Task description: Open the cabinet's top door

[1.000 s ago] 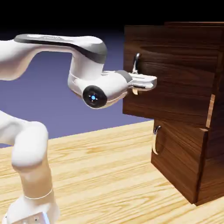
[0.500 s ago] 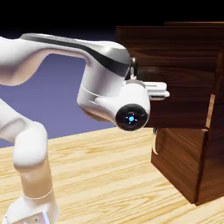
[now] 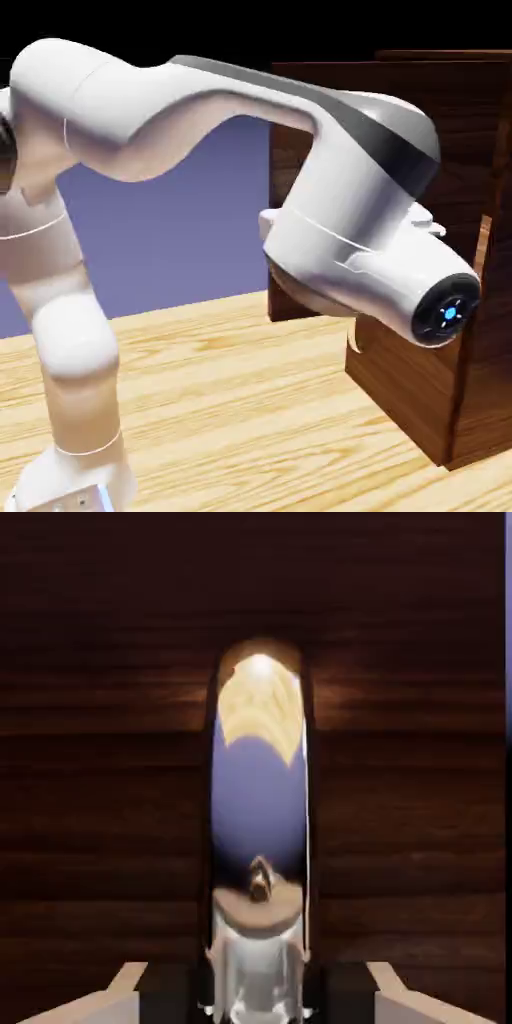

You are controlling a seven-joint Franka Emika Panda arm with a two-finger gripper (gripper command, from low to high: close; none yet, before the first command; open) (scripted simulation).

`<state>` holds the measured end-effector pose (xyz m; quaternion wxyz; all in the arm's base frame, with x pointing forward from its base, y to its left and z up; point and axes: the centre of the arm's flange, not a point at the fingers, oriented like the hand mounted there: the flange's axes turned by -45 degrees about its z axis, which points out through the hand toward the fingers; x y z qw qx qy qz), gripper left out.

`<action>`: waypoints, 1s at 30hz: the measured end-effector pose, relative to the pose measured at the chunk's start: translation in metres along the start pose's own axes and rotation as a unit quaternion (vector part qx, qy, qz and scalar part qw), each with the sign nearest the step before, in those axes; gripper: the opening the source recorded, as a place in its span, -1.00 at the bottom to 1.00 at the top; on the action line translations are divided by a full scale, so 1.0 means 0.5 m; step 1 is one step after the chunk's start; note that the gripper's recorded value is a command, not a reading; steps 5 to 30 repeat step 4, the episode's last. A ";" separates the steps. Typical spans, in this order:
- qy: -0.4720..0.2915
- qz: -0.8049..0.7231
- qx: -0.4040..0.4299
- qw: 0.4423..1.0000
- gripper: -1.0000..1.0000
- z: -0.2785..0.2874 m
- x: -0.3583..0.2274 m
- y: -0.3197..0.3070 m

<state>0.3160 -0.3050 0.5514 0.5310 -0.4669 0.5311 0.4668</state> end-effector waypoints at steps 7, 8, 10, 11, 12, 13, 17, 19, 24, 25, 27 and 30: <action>0.000 0.000 -0.022 1.000 -1.00 -0.023 0.000 -0.014; 0.000 0.000 -0.022 1.000 -1.00 -0.023 0.000 -0.014; 0.000 0.000 -0.022 1.000 -1.00 -0.023 0.000 -0.014; 0.000 0.000 -0.022 1.000 -1.00 -0.023 0.000 -0.014; 0.000 0.000 -0.022 1.000 -1.00 -0.023 0.000 -0.014; 0.000 0.000 -0.022 1.000 -1.00 -0.023 0.000 -0.014; 0.000 0.000 -0.022 1.000 -1.00 -0.023 0.000 -0.014; 0.000 0.000 -0.022 1.000 -1.00 -0.023 0.000 -0.014; 0.000 0.000 -0.022 1.000 -1.00 -0.023 0.000 -0.014; 0.000 0.000 -0.022 1.000 -1.00 -0.023 0.000 -0.014; 0.000 0.000 -0.022 1.000 -1.00 -0.023 0.000 -0.014; 0.000 0.000 -0.022 1.000 -1.00 -0.023 0.000 -0.014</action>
